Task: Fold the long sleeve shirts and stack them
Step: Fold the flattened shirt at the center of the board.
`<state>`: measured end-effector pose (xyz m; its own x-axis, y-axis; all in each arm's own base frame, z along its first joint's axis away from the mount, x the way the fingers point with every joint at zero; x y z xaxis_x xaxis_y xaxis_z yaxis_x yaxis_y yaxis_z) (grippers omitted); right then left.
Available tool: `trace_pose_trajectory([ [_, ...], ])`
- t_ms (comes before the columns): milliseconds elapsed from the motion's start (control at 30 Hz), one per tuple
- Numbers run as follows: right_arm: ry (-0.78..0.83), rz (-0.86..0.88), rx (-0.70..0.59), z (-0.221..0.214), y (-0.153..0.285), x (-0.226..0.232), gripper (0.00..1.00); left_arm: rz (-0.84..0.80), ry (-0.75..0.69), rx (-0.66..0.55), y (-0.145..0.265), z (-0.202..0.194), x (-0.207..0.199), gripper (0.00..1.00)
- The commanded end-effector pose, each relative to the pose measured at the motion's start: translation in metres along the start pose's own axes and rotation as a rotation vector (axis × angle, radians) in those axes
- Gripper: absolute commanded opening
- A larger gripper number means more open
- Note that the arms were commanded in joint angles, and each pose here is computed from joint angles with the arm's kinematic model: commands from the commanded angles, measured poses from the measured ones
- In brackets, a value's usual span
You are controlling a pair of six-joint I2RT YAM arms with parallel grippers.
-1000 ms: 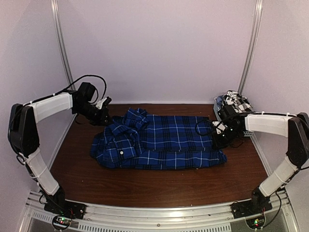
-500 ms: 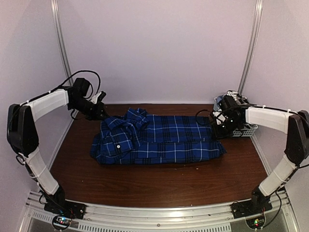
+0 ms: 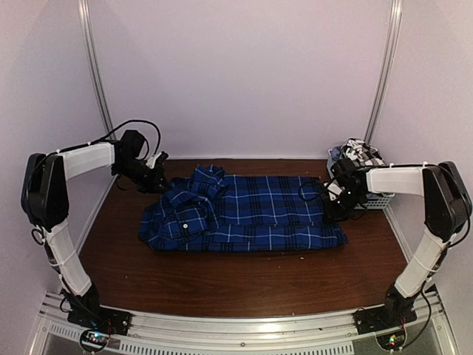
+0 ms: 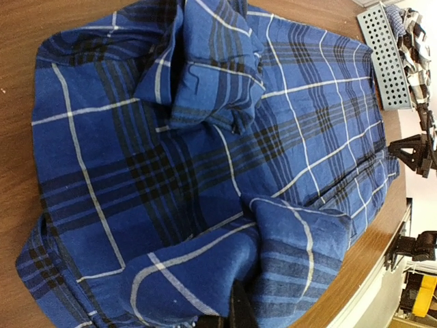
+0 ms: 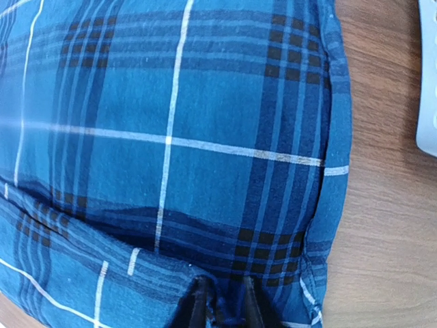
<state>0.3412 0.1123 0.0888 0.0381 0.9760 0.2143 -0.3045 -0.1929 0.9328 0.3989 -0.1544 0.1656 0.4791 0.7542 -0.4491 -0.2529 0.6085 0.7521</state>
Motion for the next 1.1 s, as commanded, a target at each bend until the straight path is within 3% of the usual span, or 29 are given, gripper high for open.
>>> trace_pose_trajectory([
  [0, -0.015, -0.003, -0.031, 0.002, -0.001, -0.004, 0.28, -0.030, -0.021, -0.020, -0.007, -0.003, 0.003, 0.00],
  [267, 0.021, 0.079, -0.196, 0.014, 0.049, 0.027, 0.59, -0.081, -0.021, -0.024, -0.015, 0.000, 0.002, 0.04],
  [467, 0.067, 0.253, -0.268, 0.005, 0.075, 0.076, 0.61, -0.103, -0.017, -0.062, -0.020, 0.016, 0.003, 0.10],
  [767, 0.142, 0.268, -0.226, -0.020, 0.061, 0.113, 0.63, 0.105, -0.057, -0.239, 0.018, 0.051, 0.008, 0.41],
  [900, 0.145, 0.277, -0.207, -0.027, 0.054, 0.117, 0.63, 0.125, -0.084, -0.306, 0.039, 0.039, -0.004, 0.53],
  [1067, 0.156, 0.288, -0.187, -0.031, 0.044, 0.126, 0.63, 0.054, -0.153, -0.303, 0.030, -0.002, -0.036, 0.63],
])
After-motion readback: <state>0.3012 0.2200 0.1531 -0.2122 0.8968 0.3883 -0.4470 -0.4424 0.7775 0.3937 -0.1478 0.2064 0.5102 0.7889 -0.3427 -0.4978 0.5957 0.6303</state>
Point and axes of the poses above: each gripper's point midway between its finger pads, its own y axis back along the fingers, its own x axis along the line the jaws close on, z = x × y, the point moved 4 cm from there along y, back along the fingers, and after that the axes turned 12 degrees about -y, right-handed, at the moved point
